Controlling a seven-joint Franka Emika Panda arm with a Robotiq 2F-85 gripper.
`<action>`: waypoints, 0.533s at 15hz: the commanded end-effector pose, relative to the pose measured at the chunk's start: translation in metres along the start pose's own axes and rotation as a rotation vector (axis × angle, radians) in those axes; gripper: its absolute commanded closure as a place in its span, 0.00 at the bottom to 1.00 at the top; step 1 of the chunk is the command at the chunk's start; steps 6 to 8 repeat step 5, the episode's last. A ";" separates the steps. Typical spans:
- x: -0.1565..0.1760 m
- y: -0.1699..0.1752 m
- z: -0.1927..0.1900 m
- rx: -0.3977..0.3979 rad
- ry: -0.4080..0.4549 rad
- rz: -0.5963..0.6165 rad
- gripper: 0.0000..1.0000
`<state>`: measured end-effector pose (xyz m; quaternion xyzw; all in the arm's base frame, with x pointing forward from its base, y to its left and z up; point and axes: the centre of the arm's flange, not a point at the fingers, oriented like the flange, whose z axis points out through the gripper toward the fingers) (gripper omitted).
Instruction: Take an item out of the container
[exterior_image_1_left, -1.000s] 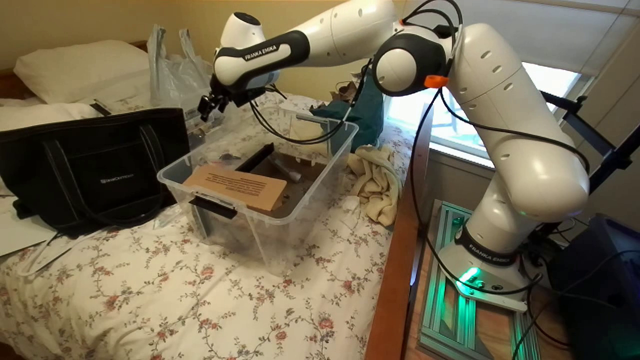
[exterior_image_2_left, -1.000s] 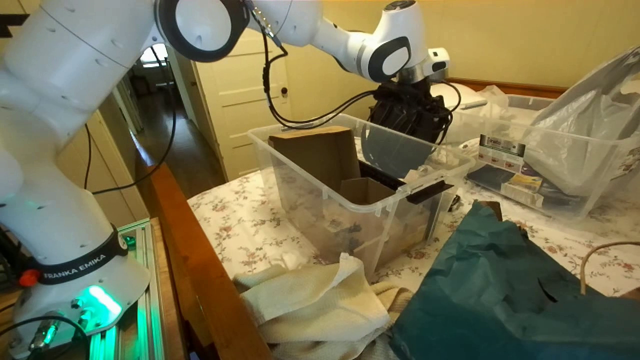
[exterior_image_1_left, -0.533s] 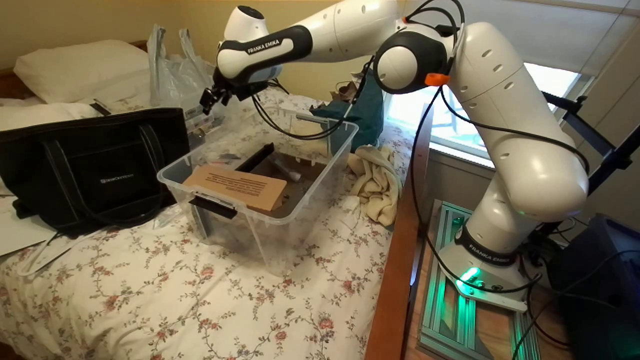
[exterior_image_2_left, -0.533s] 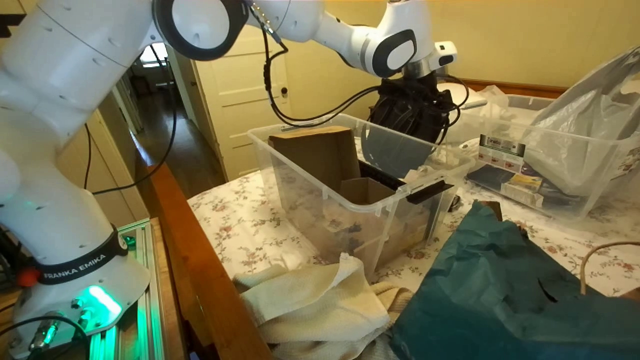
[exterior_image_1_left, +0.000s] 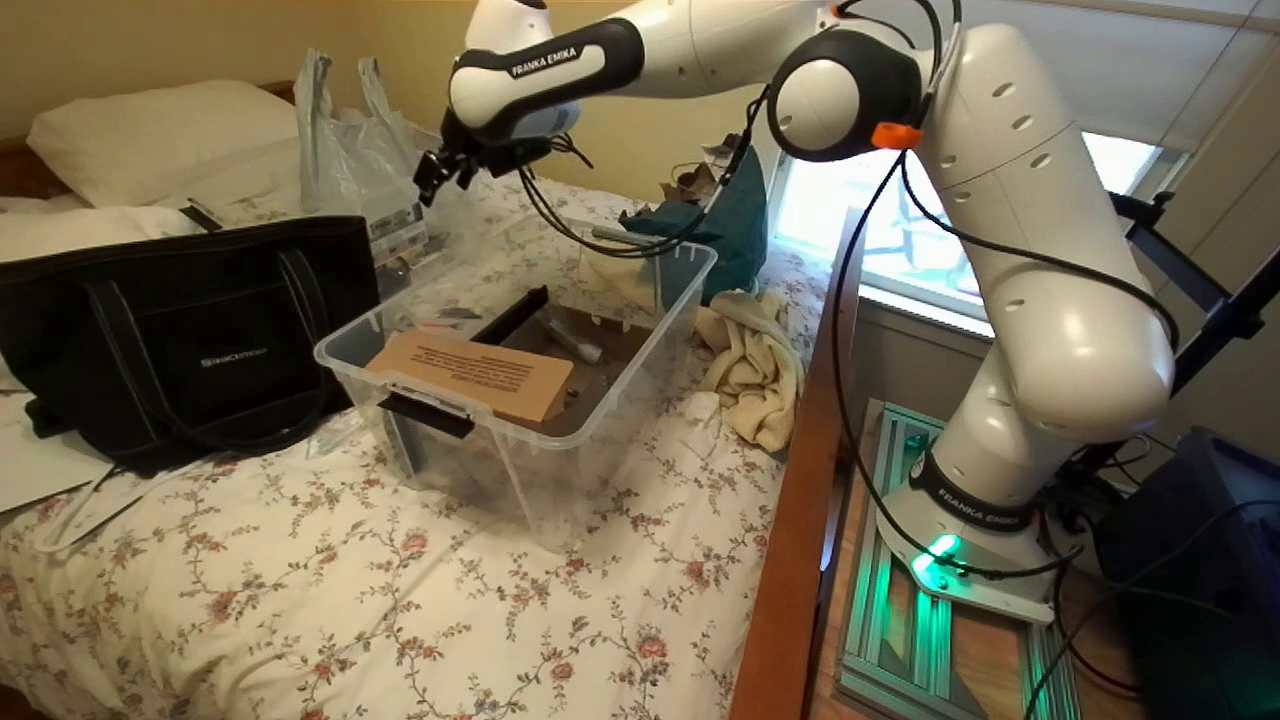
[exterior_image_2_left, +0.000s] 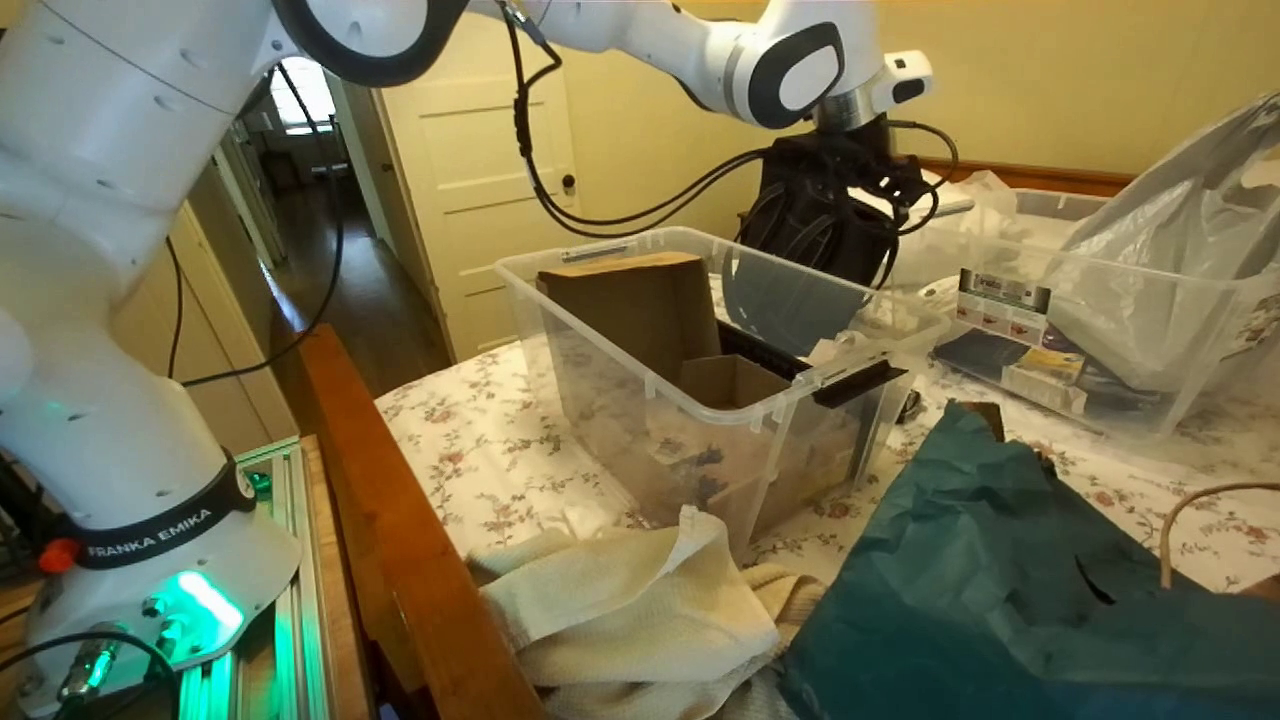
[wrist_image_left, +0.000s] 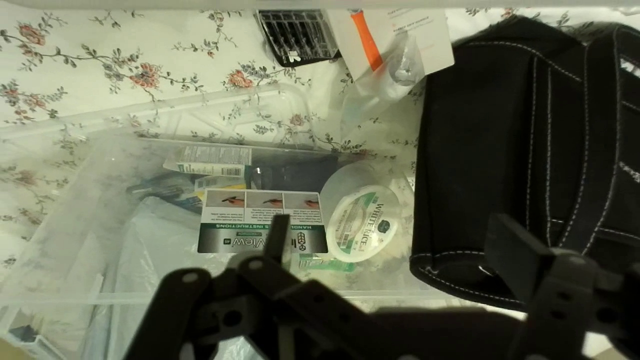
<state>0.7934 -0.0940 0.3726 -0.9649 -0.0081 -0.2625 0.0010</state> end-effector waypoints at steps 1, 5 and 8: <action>-0.025 -0.002 -0.025 0.007 -0.034 -0.051 0.00; -0.011 0.000 -0.013 0.007 -0.028 -0.065 0.00; -0.011 0.000 -0.013 0.007 -0.028 -0.065 0.00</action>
